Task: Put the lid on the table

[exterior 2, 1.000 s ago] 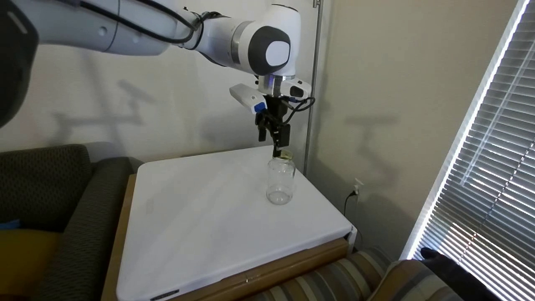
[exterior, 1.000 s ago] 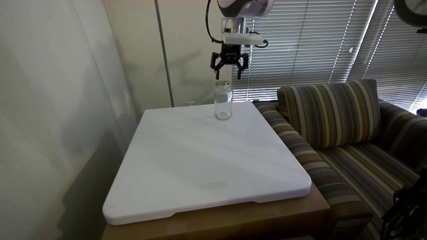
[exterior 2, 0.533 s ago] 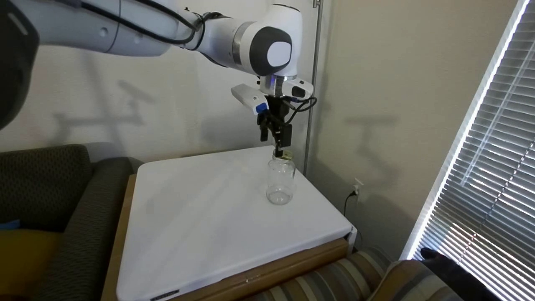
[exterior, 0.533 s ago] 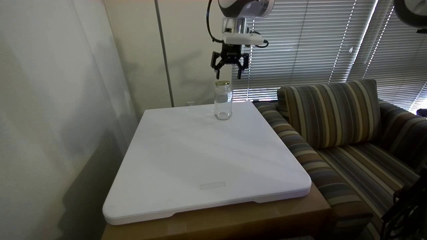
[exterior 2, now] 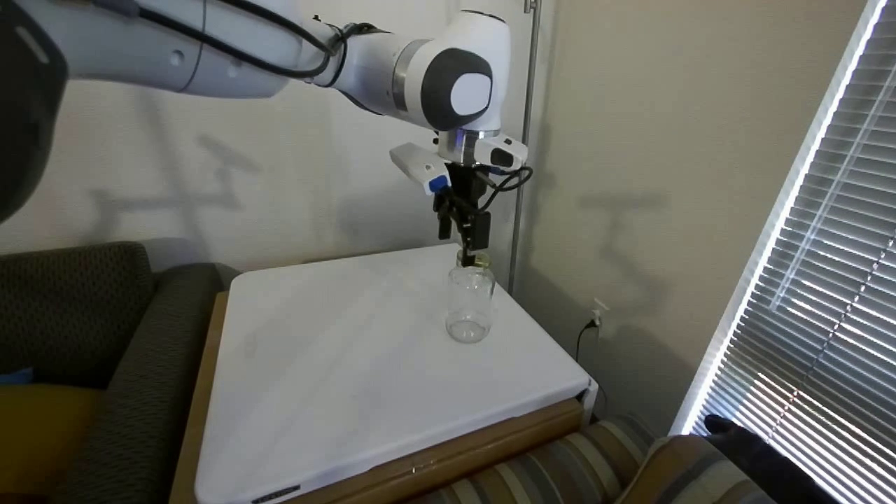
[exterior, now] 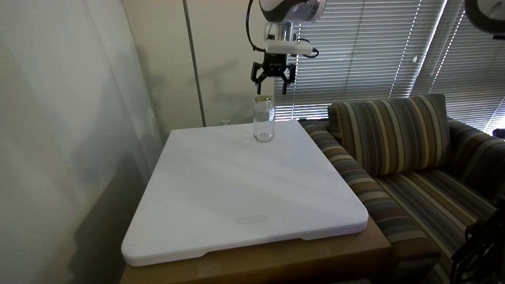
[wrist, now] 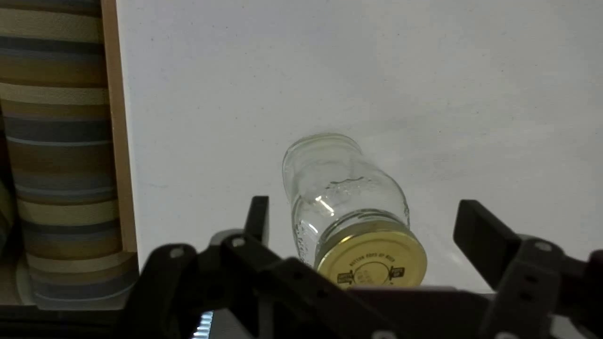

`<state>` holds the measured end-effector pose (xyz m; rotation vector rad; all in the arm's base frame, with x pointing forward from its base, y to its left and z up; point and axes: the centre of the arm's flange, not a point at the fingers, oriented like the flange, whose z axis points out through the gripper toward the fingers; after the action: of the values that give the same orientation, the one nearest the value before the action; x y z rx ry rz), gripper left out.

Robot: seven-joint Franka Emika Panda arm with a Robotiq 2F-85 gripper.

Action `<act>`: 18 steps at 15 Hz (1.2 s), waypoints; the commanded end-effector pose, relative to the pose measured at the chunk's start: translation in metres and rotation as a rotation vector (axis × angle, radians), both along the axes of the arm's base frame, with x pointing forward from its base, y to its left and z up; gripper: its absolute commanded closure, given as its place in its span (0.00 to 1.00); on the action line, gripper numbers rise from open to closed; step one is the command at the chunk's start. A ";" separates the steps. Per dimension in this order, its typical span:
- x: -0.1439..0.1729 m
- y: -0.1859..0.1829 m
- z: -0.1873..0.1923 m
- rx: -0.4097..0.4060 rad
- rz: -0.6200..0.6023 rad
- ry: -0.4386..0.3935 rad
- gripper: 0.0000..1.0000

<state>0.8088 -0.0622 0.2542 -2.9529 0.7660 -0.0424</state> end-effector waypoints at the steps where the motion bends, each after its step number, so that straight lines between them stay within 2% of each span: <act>1: 0.000 0.000 0.000 0.000 -0.001 0.000 0.00; 10: 0.049 0.009 0.019 0.005 0.058 -0.051 0.00; 18: 0.071 -0.003 0.019 0.010 0.048 -0.047 0.00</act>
<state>0.8142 -0.0501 0.2729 -2.9562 0.7055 -0.1162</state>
